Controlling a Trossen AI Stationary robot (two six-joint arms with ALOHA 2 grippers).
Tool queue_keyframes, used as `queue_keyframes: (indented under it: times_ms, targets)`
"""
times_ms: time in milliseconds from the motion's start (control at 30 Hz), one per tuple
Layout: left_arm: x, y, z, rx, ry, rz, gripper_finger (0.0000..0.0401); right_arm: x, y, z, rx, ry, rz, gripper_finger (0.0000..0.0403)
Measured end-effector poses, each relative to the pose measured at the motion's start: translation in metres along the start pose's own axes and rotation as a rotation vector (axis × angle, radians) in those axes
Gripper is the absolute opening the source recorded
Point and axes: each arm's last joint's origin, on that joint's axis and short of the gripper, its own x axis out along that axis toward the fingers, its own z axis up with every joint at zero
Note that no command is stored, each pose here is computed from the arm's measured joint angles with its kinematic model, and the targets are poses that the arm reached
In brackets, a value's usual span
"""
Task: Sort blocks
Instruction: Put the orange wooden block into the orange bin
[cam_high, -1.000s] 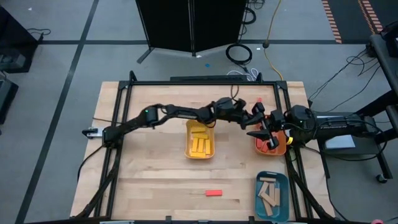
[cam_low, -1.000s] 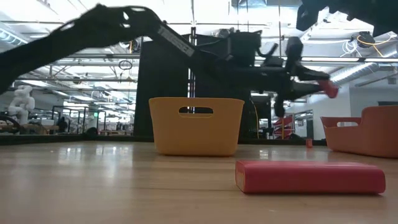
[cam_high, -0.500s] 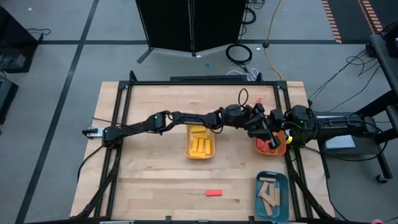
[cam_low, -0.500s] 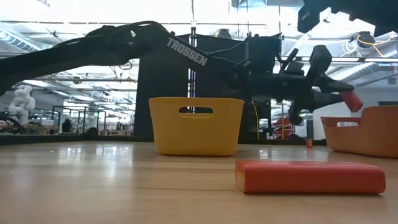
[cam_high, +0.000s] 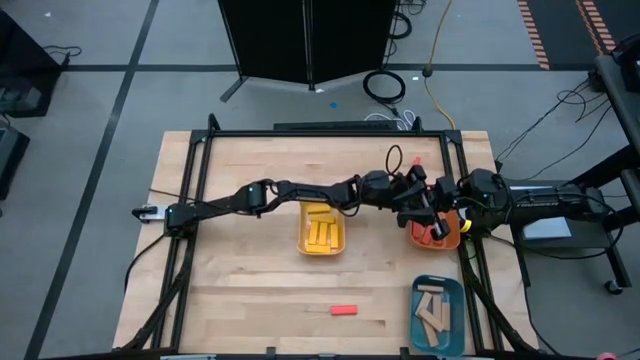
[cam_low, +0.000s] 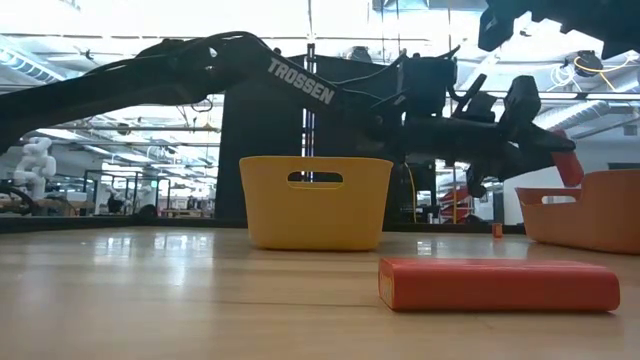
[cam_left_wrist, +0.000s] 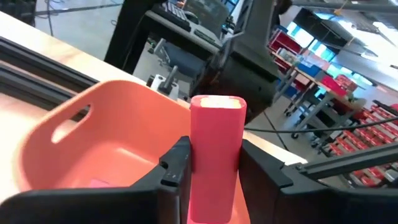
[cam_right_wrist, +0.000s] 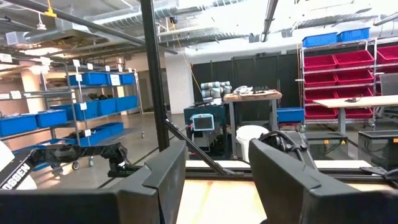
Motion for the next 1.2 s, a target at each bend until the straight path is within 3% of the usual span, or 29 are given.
queue_keyframes:
  times_ms: [267, 633, 900, 1200]
  targets:
    - [0.001, -0.003, -0.002, -0.001, 0.011, -0.008, 0.0143, 0.000, -0.001, -0.003, 0.010, 0.030, -0.004, 0.0169]
    - [-0.002, 0.005, 0.002, -0.001, 0.004, 0.005, 0.0151, 0.000, 0.000, -0.003, 0.012, 0.030, -0.002, 0.0169]
    - [-0.011, 0.030, 0.015, -0.020, 0.016, 0.076, 0.0151, 0.000, 0.000, -0.003, 0.009, 0.029, -0.002, 0.0169]
    - [-0.026, 0.062, 0.034, -0.035, -0.043, 0.247, 0.0150, 0.000, -0.001, -0.003, -0.013, 0.028, -0.011, 0.0169]
